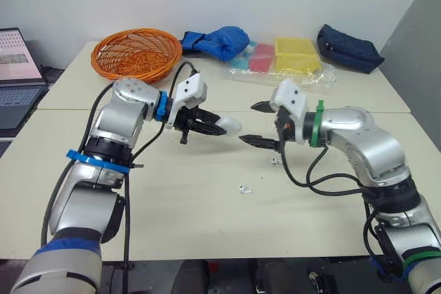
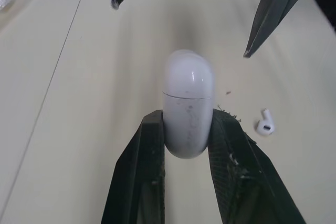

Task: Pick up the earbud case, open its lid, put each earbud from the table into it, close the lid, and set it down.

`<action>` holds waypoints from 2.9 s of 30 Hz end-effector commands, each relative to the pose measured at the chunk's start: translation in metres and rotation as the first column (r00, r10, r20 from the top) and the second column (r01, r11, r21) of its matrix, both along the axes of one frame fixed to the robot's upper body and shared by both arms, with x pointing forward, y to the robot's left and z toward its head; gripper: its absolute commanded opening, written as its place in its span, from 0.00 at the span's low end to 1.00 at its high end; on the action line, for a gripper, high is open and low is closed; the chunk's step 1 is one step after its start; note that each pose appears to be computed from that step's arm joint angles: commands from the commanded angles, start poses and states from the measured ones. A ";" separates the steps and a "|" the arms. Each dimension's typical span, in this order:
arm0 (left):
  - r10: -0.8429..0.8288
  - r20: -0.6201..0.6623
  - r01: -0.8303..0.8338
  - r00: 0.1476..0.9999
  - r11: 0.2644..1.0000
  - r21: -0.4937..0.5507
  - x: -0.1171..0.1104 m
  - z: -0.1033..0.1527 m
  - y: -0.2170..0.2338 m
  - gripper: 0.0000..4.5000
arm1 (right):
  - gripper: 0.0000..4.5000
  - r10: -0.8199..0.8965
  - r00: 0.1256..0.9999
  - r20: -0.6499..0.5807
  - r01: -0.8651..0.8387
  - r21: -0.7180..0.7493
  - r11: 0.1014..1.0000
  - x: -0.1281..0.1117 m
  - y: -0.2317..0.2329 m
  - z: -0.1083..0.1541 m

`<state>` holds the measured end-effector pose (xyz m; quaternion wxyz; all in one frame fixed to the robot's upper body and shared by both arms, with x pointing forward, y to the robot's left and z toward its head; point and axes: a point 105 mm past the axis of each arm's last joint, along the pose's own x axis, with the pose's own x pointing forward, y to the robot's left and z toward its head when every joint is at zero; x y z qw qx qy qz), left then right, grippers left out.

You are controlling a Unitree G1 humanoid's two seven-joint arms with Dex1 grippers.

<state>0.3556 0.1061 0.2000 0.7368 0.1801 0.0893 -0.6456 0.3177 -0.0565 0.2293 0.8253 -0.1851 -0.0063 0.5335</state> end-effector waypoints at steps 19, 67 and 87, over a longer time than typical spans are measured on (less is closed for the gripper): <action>0.061 -0.017 -0.063 0.998 0.934 -0.353 -0.032 0.005 -0.039 0.17 | 0.99 -0.117 0.981 0.154 0.130 -0.081 0.988 0.014 -0.025 0.020; 0.390 0.065 -0.285 0.918 0.767 -0.575 -0.008 0.004 0.014 0.17 | 0.99 0.041 0.981 -0.190 -0.073 -0.167 0.983 -0.030 0.003 -0.091; 0.390 0.020 -0.307 0.921 0.755 -0.580 -0.030 0.000 0.009 0.17 | 0.45 -0.008 0.975 -0.223 -0.060 -0.299 0.952 -0.026 0.000 -0.160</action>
